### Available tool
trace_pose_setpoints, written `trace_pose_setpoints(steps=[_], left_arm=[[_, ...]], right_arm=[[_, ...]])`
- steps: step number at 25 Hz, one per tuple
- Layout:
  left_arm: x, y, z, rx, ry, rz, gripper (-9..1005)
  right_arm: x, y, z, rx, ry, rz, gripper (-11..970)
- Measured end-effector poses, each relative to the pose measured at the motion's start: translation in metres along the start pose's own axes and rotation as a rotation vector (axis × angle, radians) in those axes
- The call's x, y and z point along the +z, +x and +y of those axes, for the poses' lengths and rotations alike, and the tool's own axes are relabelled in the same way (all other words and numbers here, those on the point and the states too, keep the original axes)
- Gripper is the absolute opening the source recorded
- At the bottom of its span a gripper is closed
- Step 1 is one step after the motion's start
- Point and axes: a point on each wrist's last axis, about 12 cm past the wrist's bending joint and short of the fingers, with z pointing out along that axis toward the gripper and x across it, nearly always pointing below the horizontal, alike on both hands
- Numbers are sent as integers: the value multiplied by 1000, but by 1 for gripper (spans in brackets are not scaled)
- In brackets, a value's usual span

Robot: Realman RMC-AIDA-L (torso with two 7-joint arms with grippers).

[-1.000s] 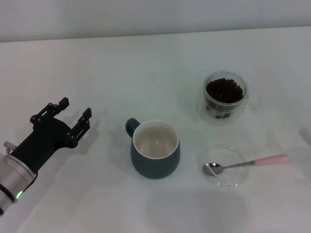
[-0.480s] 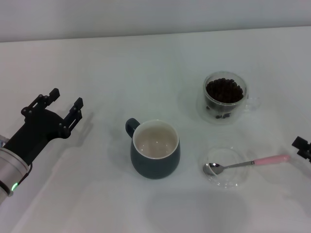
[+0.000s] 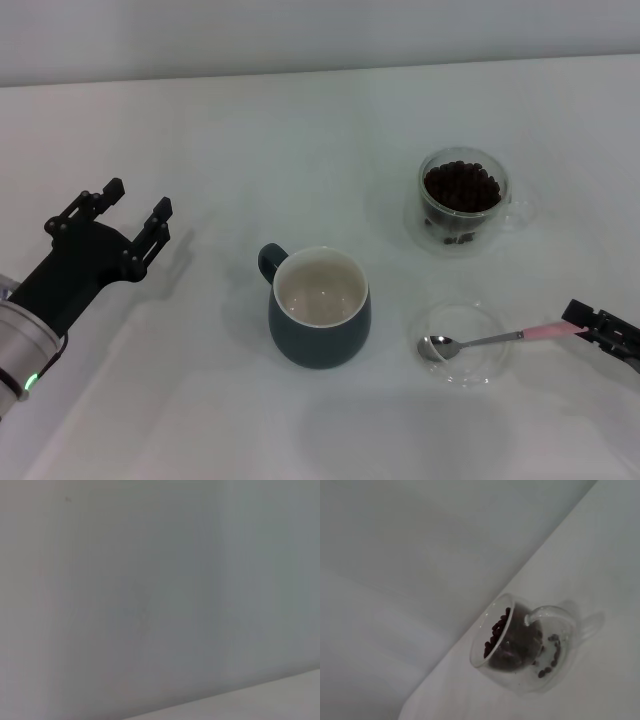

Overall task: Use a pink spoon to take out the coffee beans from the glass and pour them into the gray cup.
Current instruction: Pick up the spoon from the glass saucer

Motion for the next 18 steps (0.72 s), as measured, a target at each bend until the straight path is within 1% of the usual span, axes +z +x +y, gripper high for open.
trace_pose_setpoints(steps=[10,18], left_arm=[[-7,1,-2,-12,-3,-21,615],[-9,2,-2,-14,-6,-19,615]], right_arm=[[7,-7,2,-23,-13,26,820],[5,-5,1,-19,-8,49,747]])
